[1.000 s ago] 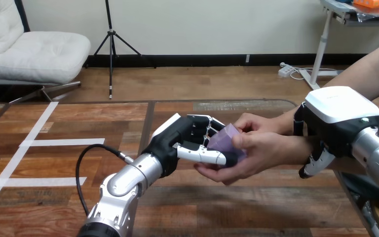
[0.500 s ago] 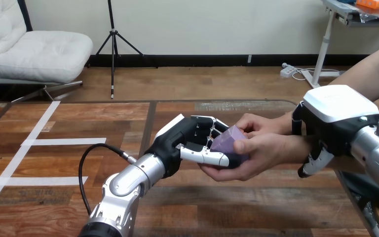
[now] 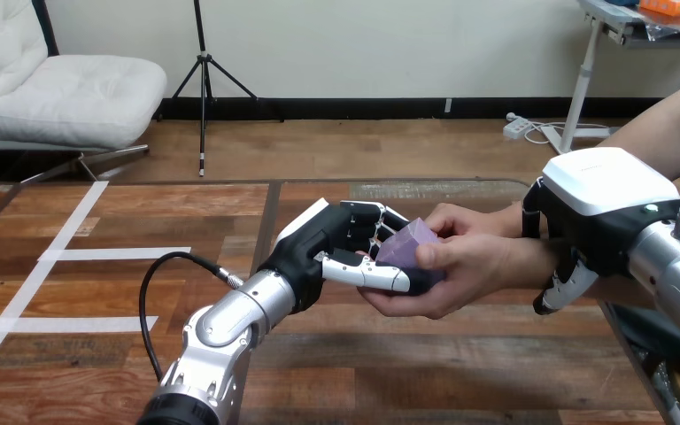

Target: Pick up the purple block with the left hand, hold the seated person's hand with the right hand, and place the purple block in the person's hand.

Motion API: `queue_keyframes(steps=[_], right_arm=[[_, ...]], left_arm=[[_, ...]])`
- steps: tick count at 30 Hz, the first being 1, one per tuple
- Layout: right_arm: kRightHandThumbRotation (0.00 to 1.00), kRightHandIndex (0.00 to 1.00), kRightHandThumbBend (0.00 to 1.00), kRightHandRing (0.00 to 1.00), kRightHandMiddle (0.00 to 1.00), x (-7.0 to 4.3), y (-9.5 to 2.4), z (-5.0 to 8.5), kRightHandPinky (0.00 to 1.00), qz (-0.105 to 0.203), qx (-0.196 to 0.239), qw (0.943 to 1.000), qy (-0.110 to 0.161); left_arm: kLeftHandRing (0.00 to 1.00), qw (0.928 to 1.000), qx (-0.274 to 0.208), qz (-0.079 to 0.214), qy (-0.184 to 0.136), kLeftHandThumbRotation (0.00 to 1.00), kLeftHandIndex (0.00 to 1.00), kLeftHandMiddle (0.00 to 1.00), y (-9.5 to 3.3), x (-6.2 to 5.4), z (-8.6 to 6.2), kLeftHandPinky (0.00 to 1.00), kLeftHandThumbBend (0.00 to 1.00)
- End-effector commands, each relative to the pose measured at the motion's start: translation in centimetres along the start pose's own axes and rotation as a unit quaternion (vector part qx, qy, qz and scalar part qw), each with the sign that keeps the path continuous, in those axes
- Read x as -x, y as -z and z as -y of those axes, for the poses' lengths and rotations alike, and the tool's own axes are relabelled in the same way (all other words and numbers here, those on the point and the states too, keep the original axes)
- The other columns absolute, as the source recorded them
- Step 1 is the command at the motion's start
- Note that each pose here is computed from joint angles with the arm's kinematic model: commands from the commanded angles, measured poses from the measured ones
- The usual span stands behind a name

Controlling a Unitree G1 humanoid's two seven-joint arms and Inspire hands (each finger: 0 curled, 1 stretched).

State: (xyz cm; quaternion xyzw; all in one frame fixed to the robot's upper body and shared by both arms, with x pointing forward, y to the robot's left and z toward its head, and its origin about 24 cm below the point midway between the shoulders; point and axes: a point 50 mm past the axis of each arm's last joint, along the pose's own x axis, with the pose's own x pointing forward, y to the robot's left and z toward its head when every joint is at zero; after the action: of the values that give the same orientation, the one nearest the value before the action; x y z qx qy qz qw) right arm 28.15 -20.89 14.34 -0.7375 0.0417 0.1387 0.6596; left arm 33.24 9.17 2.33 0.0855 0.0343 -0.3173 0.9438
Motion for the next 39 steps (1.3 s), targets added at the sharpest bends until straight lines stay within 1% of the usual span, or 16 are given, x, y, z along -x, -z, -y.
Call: queue_keyframes(steps=[1, 13, 17, 20, 21, 25, 29, 30, 35, 38, 39], right_arm=[[0.0, 0.49, 0.8, 0.29, 0.38, 0.6, 0.0, 4.61, 0.22, -0.002, 0.021, 0.995, 0.097], [0.0, 0.5, 0.83, 0.27, 0.37, 0.45, 0.01, 4.4, 0.2, -0.005, 0.028, 0.9954, 0.091], [0.0, 0.53, 0.84, 0.29, 0.39, 0.45, -0.1, 4.43, 0.21, -0.006, 0.044, 0.995, 0.089], [0.0, 0.57, 0.85, 0.36, 0.46, 0.48, -0.13, 4.43, 0.26, -0.007, 0.053, 0.9947, 0.088], [0.0, 0.6, 0.86, 0.42, 0.51, 0.49, -0.13, 4.44, 0.31, -0.008, 0.053, 0.9947, 0.087], [0.0, 0.64, 0.87, 0.49, 0.57, 0.52, -0.11, 4.41, 0.37, -0.01, 0.052, 0.9948, 0.087], [0.01, 0.67, 0.88, 0.55, 0.61, 0.58, -0.05, 4.3, 0.42, -0.01, 0.056, 0.9944, 0.089], [0.01, 0.68, 0.88, 0.57, 0.63, 0.61, -0.05, 4.29, 0.45, -0.01, 0.056, 0.9943, 0.089], [0.01, 0.7, 0.88, 0.61, 0.67, 0.68, -0.03, 4.24, 0.5, -0.011, 0.061, 0.994, 0.091], [0.01, 0.71, 0.88, 0.63, 0.68, 0.72, -0.03, 4.24, 0.52, -0.01, 0.064, 0.9936, 0.093], [0.02, 0.72, 0.88, 0.64, 0.69, 0.72, -0.02, 4.23, 0.53, -0.01, 0.065, 0.9935, 0.093]], left_arm=[[0.34, 0.9984, -0.035, 0.037, 0.025, 0.11, 0.46, 0.42, -2.87, -1.71, 0.5, 0.29, 0.8], [0.34, 0.9987, -0.03, 0.038, 0.018, 0.09, 0.46, 0.42, -2.82, -1.58, 0.23, 0.29, 0.79], [0.34, 0.9991, -0.01, 0.039, 0.014, 0.08, 0.46, 0.42, -2.71, -1.56, 0.14, 0.29, 0.79], [0.34, 0.9992, 0.003, 0.038, 0.012, 0.06, 0.46, 0.42, -2.64, -1.56, 0.07, 0.29, 0.79], [0.35, 0.9992, 0.005, 0.038, 0.012, 0.06, 0.46, 0.42, -2.63, -1.56, 0.04, 0.29, 0.79], [0.35, 0.9992, 0.011, 0.036, 0.012, 0.05, 0.46, 0.43, -2.57, -1.55, -0.03, 0.3, 0.79], [0.36, 0.9993, 0.01, 0.034, 0.013, 0.05, 0.46, 0.43, -2.54, -1.52, -0.09, 0.31, 0.79], [0.37, 0.9993, 0.01, 0.034, 0.013, 0.05, 0.47, 0.44, -2.53, -1.51, -0.09, 0.31, 0.78], [0.39, 0.9993, 0.013, 0.032, 0.016, 0.06, 0.48, 0.46, -2.48, -1.48, -0.14, 0.33, 0.77], [0.42, 0.9993, 0.012, 0.03, 0.021, 0.07, 0.52, 0.49, -2.49, -1.48, -0.17, 0.35, 0.77], [0.46, 0.9993, 0.011, 0.029, 0.023, 0.09, 0.56, 0.52, -2.49, -1.47, -0.18, 0.38, 0.79]])
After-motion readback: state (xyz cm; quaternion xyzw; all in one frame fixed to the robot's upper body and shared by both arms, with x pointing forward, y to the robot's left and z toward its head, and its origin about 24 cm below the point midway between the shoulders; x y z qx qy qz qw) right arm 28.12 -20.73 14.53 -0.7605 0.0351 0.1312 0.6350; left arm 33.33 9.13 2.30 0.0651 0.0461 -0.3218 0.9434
